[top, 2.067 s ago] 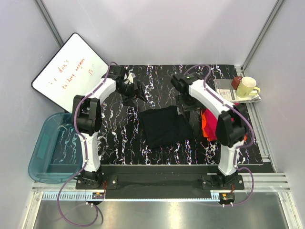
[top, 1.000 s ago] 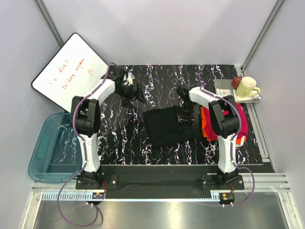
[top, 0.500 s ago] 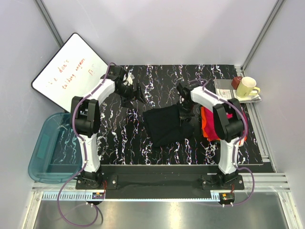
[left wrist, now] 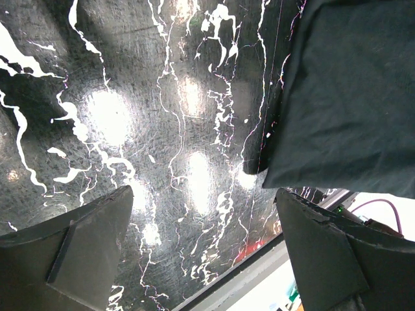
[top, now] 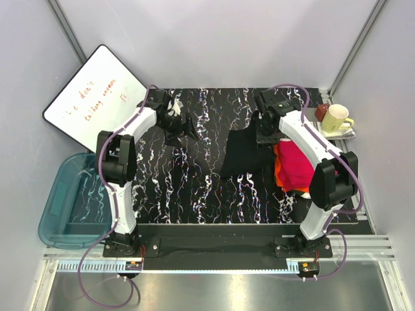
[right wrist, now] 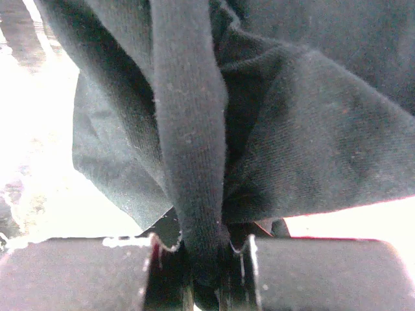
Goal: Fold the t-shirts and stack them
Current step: Put the neatly folded tshirt into the corner of the board with the right arm
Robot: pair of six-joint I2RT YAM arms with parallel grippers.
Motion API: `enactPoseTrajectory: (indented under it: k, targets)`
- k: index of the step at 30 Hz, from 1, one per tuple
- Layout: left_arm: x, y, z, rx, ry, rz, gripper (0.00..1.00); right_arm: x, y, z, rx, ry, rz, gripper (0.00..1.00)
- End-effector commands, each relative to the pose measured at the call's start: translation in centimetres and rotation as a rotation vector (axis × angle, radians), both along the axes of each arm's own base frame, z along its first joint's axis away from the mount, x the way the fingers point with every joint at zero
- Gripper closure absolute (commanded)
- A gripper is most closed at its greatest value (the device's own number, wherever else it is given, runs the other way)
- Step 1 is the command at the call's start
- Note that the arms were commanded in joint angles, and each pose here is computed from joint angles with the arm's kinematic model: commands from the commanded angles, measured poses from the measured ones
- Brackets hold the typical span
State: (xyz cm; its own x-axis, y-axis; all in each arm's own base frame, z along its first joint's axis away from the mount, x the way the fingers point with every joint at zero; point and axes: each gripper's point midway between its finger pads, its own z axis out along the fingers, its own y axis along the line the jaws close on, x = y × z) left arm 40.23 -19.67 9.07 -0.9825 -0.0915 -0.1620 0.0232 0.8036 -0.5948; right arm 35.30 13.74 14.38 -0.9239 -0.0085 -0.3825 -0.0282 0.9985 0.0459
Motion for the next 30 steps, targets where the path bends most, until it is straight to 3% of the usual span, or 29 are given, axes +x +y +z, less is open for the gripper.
enactPoseTrajectory:
  k: [1,8,22,30]
  targets:
    - [0.3,-0.4,0.8,-0.025,-0.03,-0.026,0.04,-1.3,-3.2,3.3,-0.036,-0.049,-0.096,1.0]
    - [0.6,-0.7,0.8,-0.038,-0.028,-0.026,0.04,-2.9,-9.0,5.0,-0.082,-0.057,-0.235,1.0]
    - [0.7,-0.8,0.8,-0.039,-0.027,-0.025,0.04,-6.4,-14.2,7.4,-0.072,-0.088,-0.376,1.0]
    - [0.7,-0.8,1.0,-0.041,-0.032,-0.026,0.04,-9.9,-20.7,2.0,-0.225,0.13,-0.559,1.0]
